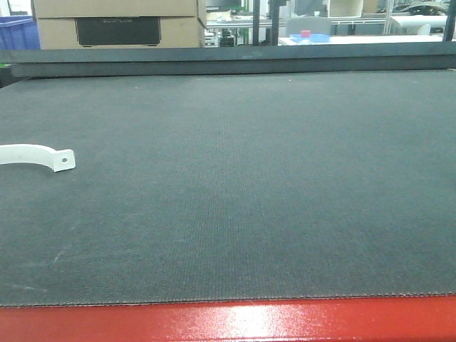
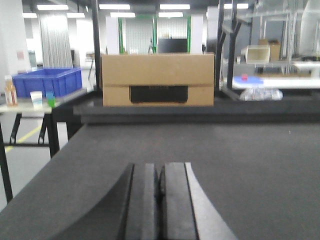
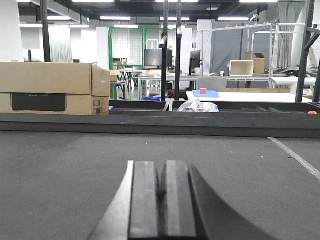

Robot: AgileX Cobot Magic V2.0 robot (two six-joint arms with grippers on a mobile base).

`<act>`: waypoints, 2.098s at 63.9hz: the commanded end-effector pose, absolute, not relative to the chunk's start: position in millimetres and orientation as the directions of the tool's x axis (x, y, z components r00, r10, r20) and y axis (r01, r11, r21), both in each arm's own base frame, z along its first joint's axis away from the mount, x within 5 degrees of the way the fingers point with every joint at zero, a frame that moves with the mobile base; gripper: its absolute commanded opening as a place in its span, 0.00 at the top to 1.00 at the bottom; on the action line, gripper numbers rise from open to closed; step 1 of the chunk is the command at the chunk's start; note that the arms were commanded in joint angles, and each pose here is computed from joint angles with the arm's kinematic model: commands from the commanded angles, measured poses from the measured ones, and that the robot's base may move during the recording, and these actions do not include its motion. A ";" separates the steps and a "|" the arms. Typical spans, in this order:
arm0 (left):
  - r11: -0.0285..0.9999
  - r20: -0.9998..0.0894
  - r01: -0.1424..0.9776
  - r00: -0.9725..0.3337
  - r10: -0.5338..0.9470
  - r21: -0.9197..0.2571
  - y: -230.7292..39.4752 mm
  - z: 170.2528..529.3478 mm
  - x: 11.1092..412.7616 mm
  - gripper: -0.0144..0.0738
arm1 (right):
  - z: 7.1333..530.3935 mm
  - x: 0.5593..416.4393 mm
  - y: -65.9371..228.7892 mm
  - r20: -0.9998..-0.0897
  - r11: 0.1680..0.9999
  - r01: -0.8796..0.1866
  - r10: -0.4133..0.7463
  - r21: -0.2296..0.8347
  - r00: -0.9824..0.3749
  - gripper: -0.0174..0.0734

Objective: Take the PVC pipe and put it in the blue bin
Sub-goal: 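Lower both grippers toward the white curved PVC pipe clamp on the table, then close both grippers on the arc of the white clamp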

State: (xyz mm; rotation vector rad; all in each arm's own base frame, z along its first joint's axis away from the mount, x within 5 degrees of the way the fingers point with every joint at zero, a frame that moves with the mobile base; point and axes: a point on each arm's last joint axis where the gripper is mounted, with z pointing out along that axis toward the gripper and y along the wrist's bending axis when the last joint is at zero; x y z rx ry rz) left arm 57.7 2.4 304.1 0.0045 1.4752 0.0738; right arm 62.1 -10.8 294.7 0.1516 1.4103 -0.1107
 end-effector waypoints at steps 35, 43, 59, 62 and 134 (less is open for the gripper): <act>0.999 -0.787 -0.023 -0.617 0.005 0.024 10.0 343.4 219.9 0.96 | 312.4 214.5 -33.9 -0.630 0.989 0.141 0.135 0.041 -0.764 0.99; 1.000 -0.729 -0.024 -0.684 -0.021 -0.007 9.0 326.5 233.1 0.96 | 288.4 227.9 -36.0 -0.505 0.988 0.144 0.148 0.047 -0.850 0.99; 0.999 -0.649 -0.026 -0.760 -0.045 -0.039 7.1 313.7 234.9 0.96 | 262.7 242.6 -40.1 -0.340 0.985 0.166 0.174 0.054 -0.924 0.98; 0.999 -0.649 -0.026 -0.760 -0.045 -0.039 7.1 313.7 234.9 0.96 | 261.2 246.9 -44.3 -0.300 0.982 0.179 0.187 0.055 -0.935 0.96; 0.997 -0.640 -0.031 -0.765 -0.073 -0.076 4.8 313.3 234.3 0.96 | 201.2 314.1 -66.2 -0.104 0.978 0.202 0.207 0.058 -0.973 0.62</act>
